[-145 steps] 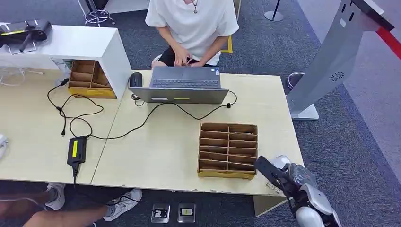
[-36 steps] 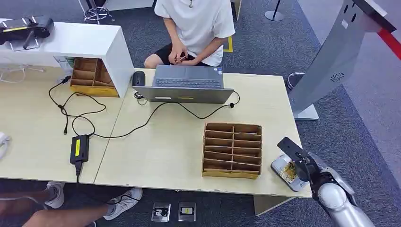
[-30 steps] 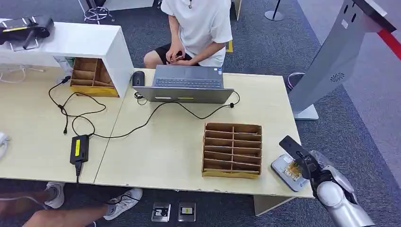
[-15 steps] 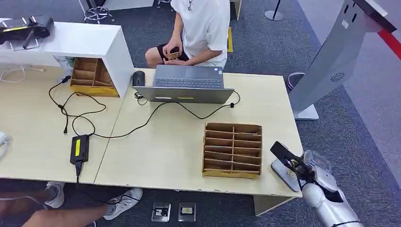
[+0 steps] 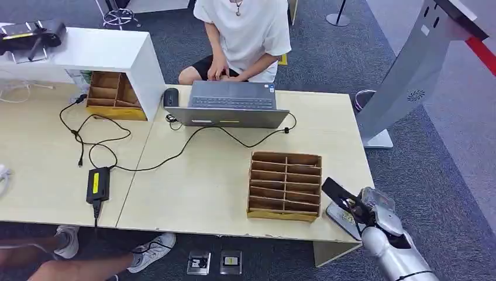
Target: Pass the card to the sensor for recognition and then transmit it.
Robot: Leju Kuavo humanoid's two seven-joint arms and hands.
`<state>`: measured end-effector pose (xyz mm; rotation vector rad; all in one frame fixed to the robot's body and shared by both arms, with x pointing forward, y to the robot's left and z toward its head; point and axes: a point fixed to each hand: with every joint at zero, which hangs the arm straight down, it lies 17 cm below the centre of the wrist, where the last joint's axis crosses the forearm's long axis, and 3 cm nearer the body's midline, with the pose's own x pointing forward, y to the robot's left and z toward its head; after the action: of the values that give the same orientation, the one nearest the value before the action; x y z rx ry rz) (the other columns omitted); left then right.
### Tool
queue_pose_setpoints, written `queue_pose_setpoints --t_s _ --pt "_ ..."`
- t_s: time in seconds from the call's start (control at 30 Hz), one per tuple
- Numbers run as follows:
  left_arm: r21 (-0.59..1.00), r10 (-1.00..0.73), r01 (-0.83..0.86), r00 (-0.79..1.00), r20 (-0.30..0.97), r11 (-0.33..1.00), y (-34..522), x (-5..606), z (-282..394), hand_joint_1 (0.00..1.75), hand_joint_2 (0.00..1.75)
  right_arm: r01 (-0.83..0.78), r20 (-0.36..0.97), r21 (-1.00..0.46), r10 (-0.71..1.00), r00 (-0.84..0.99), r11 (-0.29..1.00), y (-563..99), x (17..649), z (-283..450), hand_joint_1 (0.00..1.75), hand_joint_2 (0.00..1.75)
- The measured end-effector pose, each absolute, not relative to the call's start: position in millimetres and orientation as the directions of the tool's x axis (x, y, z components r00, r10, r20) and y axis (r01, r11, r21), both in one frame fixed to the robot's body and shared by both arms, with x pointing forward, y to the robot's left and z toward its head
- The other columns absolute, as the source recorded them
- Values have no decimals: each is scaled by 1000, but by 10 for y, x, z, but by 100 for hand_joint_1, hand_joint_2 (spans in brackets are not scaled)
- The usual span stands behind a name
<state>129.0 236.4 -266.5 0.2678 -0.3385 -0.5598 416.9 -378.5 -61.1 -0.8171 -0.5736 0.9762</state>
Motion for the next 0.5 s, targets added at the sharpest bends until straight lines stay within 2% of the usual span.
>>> queue_pose_setpoints --t_s 0.5 --pt "337 -550 462 798 247 821 2364 1300 -2662 0 0 -489 6 -845 918 397 218 -3651 4207 -569 175 175"
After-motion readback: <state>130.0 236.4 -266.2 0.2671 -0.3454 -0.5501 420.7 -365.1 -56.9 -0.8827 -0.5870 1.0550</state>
